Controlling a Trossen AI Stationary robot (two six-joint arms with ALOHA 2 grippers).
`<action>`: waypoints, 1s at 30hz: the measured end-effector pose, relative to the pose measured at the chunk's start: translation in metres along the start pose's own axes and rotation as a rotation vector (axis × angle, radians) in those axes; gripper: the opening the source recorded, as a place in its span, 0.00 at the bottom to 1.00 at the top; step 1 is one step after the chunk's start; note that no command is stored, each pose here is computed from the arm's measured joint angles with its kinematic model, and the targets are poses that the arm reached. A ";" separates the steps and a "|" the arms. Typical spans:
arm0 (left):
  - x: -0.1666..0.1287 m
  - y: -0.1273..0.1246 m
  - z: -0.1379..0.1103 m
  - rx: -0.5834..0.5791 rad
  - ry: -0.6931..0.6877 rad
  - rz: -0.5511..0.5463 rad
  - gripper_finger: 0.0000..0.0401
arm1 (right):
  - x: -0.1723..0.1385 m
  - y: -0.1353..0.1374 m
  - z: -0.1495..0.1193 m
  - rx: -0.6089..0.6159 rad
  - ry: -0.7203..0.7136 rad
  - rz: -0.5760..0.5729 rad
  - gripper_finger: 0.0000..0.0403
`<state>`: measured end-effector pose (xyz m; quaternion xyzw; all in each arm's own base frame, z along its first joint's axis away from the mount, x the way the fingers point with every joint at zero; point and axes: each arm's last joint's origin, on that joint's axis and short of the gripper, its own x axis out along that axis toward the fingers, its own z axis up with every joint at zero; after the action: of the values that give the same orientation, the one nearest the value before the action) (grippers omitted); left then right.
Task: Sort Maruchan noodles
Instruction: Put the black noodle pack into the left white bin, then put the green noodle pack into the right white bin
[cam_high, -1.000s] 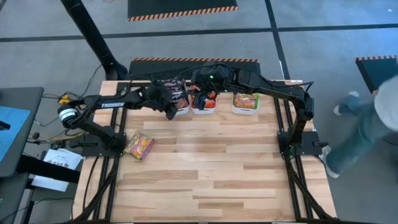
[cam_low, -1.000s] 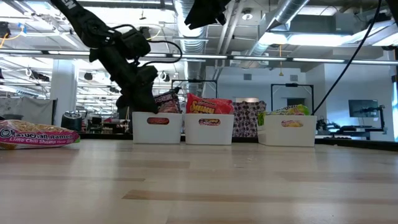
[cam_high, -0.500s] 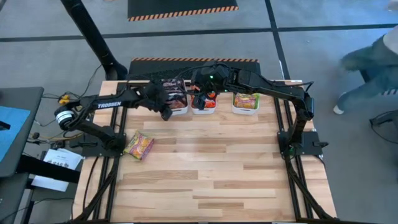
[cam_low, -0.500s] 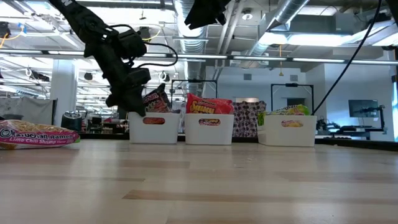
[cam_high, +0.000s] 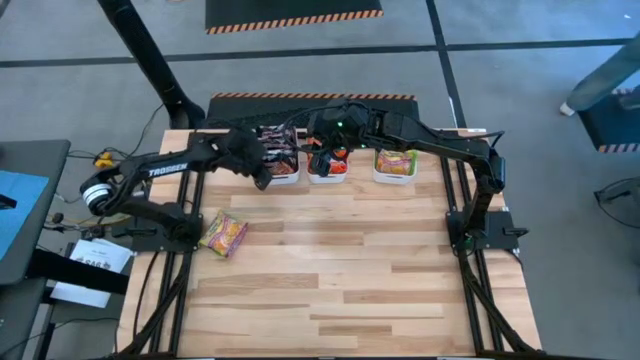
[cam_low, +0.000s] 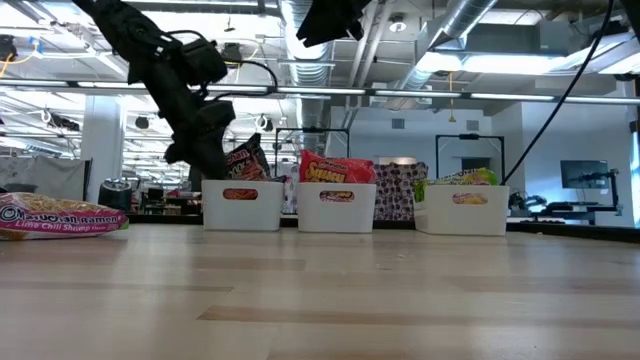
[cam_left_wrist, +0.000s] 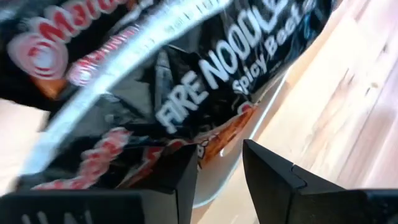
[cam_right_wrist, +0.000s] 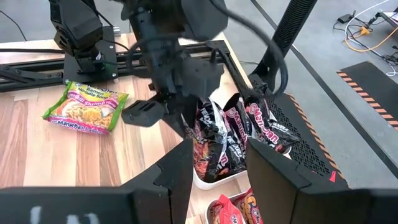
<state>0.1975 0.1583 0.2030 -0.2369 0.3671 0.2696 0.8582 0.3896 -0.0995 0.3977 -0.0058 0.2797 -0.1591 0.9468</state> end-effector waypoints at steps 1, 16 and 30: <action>-0.003 0.000 0.001 0.001 -0.010 0.000 0.29 | 0.000 0.000 0.000 0.000 0.000 0.000 0.42; -0.073 -0.019 0.008 -0.018 -0.274 -0.121 0.29 | 0.000 0.002 -0.001 -0.004 0.016 0.005 0.42; -0.120 -0.033 -0.006 -0.046 -0.335 -0.340 0.29 | -0.003 0.025 -0.003 -0.046 0.031 0.051 0.52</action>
<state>0.1449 0.0952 0.2972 -0.2670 0.1683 0.1651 0.9344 0.3932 -0.0749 0.3945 -0.0180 0.2982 -0.1285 0.9457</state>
